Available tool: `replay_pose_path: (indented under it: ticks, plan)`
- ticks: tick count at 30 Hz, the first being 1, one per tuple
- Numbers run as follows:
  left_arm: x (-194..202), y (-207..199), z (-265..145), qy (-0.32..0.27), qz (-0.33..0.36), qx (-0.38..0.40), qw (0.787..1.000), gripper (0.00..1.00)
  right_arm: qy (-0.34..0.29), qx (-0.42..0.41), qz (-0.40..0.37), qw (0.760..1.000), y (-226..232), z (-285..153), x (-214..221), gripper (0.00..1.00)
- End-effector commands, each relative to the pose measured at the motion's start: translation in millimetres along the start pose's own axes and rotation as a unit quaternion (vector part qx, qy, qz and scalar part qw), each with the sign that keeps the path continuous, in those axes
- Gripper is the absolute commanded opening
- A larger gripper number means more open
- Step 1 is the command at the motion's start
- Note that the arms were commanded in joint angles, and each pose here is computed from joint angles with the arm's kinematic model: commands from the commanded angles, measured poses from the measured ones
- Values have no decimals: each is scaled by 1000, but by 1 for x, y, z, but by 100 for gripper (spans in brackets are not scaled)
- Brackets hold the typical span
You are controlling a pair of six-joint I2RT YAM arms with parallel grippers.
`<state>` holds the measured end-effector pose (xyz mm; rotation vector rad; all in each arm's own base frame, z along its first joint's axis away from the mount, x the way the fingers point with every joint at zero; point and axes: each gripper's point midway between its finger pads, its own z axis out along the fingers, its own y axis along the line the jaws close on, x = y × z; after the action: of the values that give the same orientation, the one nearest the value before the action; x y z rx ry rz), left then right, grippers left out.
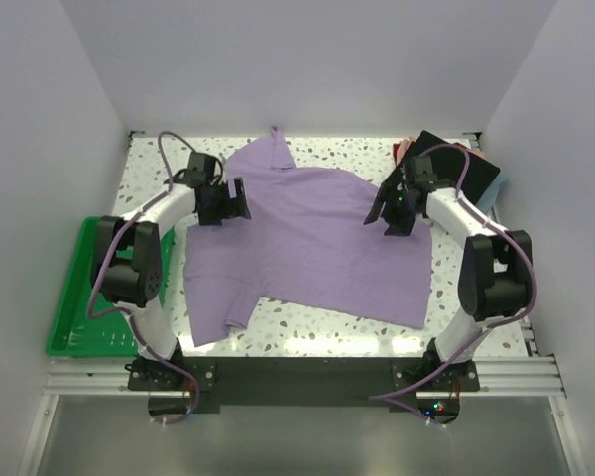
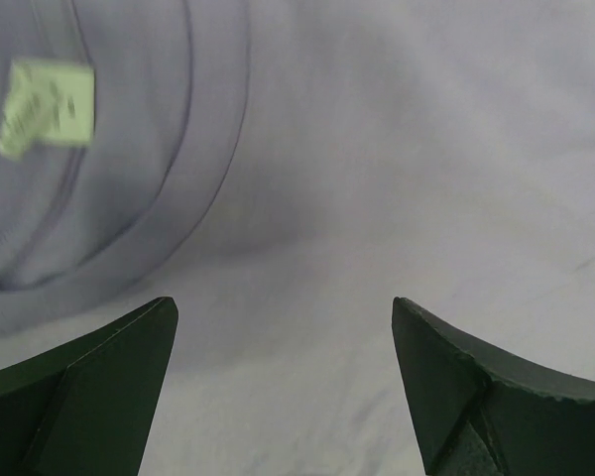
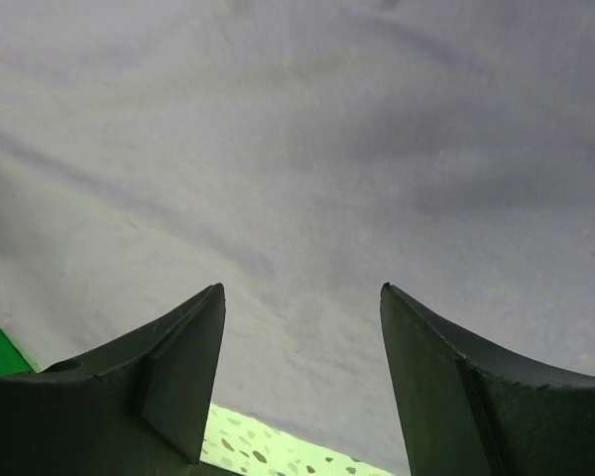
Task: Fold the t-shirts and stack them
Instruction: Fold the tshirt
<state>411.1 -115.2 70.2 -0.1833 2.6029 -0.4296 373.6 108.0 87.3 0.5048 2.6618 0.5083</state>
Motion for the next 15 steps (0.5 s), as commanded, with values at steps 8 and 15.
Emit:
replay_pose_path:
  ticks: [8,15]
  plan:
    - [30,21,21,25,-9,-24,999,94,45,17,2,999,-22,27,33,67]
    - [23,26,54,48,-2,-34,998,93,50,60,14,997,-39,43,24,67]
